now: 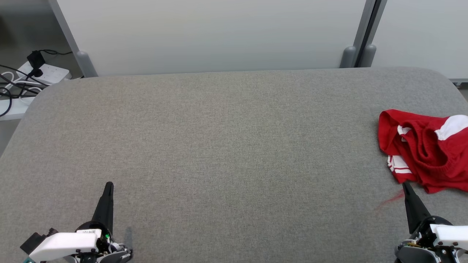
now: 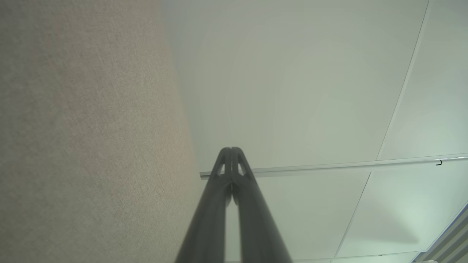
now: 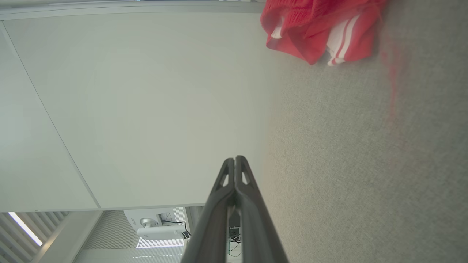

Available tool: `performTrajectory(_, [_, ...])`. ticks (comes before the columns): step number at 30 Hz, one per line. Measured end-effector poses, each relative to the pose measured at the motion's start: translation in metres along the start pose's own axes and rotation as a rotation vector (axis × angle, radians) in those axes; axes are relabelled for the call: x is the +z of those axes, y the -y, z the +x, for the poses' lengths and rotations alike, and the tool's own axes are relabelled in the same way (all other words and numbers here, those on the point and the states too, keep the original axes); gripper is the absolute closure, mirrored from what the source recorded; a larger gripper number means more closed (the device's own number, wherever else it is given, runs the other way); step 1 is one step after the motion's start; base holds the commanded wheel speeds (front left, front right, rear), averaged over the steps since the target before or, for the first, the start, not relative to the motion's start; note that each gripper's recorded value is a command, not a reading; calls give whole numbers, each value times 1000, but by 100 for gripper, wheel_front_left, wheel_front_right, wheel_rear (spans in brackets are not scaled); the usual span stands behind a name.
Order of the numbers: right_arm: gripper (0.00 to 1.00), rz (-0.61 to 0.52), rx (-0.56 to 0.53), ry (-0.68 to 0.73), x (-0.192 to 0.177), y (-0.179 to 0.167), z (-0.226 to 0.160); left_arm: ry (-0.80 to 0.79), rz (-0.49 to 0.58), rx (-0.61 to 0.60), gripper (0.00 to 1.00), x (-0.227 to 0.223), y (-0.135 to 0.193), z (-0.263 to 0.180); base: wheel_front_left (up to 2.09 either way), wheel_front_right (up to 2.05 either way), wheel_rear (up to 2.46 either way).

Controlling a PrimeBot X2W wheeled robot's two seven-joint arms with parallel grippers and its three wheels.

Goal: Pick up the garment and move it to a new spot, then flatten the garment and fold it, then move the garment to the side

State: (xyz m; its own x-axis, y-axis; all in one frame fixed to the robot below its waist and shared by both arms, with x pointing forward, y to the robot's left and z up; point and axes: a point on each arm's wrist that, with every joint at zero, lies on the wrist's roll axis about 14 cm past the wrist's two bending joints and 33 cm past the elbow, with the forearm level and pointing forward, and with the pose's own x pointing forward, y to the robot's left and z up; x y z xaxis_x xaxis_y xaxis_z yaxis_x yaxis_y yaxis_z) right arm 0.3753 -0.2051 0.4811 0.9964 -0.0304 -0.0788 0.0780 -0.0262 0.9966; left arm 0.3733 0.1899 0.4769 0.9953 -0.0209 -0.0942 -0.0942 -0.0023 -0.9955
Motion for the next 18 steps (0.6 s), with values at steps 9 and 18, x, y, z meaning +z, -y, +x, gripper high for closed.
performTrajectory(9, [100,0,0,0,0,0,0,0,0,0,100,0,0,0,0,0,0])
performTrajectory(18, [100,-5,0,0,0,0,0,0,0,0,100,0,0,0,0,0,0])
